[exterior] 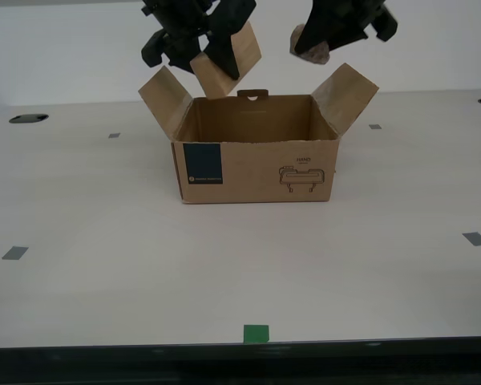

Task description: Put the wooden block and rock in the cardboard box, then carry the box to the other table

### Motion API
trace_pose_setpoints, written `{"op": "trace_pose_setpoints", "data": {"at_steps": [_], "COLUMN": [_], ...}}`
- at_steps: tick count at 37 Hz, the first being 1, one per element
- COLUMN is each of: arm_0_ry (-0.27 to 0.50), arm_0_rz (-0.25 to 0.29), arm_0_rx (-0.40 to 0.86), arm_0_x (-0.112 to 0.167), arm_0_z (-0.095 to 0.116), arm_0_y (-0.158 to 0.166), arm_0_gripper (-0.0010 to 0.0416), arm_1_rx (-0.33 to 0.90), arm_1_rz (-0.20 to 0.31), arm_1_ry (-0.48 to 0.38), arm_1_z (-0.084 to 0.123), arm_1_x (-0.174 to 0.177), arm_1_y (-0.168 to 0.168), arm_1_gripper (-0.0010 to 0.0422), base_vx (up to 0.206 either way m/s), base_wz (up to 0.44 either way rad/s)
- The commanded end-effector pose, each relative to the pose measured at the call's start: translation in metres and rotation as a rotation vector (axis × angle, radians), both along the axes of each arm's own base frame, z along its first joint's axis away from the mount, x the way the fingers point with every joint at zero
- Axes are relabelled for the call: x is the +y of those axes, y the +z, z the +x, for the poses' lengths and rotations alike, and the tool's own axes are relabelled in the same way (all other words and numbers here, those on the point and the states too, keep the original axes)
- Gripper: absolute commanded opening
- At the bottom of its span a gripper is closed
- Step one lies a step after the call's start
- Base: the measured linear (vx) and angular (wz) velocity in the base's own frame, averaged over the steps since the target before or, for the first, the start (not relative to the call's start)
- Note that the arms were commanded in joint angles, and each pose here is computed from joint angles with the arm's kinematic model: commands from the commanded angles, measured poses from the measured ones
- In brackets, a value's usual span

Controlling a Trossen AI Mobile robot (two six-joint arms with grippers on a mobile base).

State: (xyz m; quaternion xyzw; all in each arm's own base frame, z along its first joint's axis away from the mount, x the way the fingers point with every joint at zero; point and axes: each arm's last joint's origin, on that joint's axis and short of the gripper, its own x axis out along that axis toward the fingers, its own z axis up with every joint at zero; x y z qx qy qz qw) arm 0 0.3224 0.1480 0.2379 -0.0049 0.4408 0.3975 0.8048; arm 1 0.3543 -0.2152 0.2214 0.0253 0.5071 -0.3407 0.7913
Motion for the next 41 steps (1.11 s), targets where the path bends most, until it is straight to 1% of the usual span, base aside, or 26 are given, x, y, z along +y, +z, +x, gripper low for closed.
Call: {"op": "trace_pose_setpoints", "data": {"at_steps": [1, 5, 9, 19, 32, 38, 41], "arm_0_ry": [0.014, 0.019, 0.021, 0.013, 0.011, 0.012, 0.013], "arm_0_rz": [-0.01, -0.029, -0.036, -0.029, -0.03, -0.031, -0.031], "arm_0_rx": [0.04, 0.085, 0.099, 0.103, 0.108, 0.111, 0.11], "arm_0_x": [0.007, 0.011, 0.012, 0.013, 0.013, 0.014, 0.014], "arm_0_z": [0.006, 0.011, 0.011, 0.011, 0.01, 0.01, 0.01], "arm_0_y": [-0.019, -0.037, -0.043, -0.04, -0.04, -0.04, -0.04], "arm_0_gripper": [-0.0001, -0.0001, -0.0001, 0.0, 0.0, 0.0, 0.0004], "arm_1_rx": [-0.012, -0.022, -0.027, -0.022, 0.012, 0.038, 0.057], "arm_1_rz": [0.003, 0.005, 0.007, 0.009, 0.001, 0.011, 0.023], "arm_1_ry": [-0.02, -0.029, -0.037, -0.035, 0.006, 0.012, 0.012], "arm_1_z": [0.002, 0.004, 0.004, 0.003, 0.002, 0.0, -0.001], "arm_1_x": [-0.002, -0.003, -0.003, -0.002, -0.002, -0.001, 0.0], "arm_1_y": [-0.004, -0.007, -0.007, -0.006, -0.006, -0.007, -0.008], "arm_1_gripper": [-0.0001, 0.0, 0.0, 0.0, 0.0, 0.0001, 0.0013], "base_vx": [0.0, 0.0, 0.0, 0.0, 0.0, 0.0, 0.0], "base_wz": [0.0, 0.0, 0.0, 0.0, 0.0, 0.0, 0.0]}}
